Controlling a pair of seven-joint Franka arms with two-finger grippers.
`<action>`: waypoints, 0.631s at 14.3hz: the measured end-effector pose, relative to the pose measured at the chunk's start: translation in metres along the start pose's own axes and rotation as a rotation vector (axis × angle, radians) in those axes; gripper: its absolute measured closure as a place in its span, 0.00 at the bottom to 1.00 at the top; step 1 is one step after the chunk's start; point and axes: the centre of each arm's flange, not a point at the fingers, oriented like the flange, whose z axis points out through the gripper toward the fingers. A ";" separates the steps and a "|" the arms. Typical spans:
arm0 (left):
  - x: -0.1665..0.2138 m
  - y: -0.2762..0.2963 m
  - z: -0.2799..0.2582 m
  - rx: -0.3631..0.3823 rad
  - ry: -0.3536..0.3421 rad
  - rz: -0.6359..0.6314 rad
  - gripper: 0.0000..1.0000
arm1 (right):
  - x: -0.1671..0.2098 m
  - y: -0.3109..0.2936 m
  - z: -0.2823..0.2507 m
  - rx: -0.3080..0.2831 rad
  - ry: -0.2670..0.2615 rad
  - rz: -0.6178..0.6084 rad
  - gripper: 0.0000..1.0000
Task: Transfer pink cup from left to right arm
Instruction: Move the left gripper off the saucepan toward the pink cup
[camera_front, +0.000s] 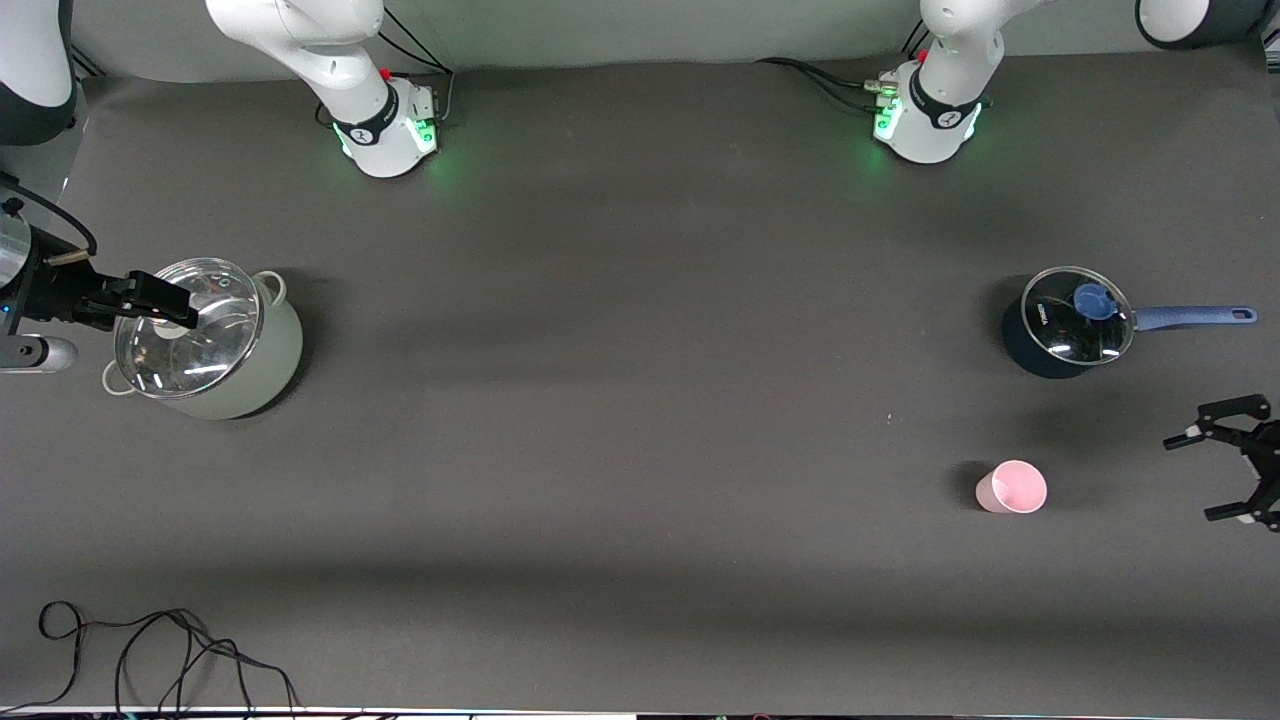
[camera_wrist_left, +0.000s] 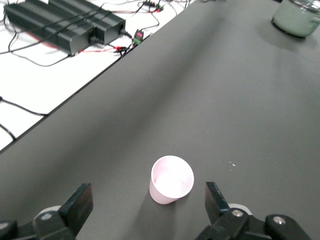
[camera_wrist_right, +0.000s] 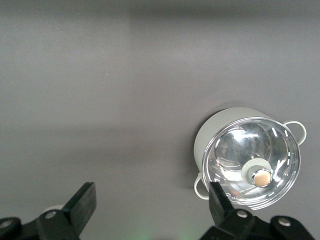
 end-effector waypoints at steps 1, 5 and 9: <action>-0.016 -0.005 0.006 -0.002 0.037 0.030 0.00 | 0.000 0.000 0.000 0.000 0.000 0.000 0.00; -0.086 -0.018 0.051 -0.005 0.199 0.169 0.00 | 0.000 0.000 0.000 0.000 0.000 0.000 0.00; -0.144 -0.024 0.091 0.031 0.318 0.289 0.00 | 0.000 0.000 0.000 0.000 -0.001 0.000 0.00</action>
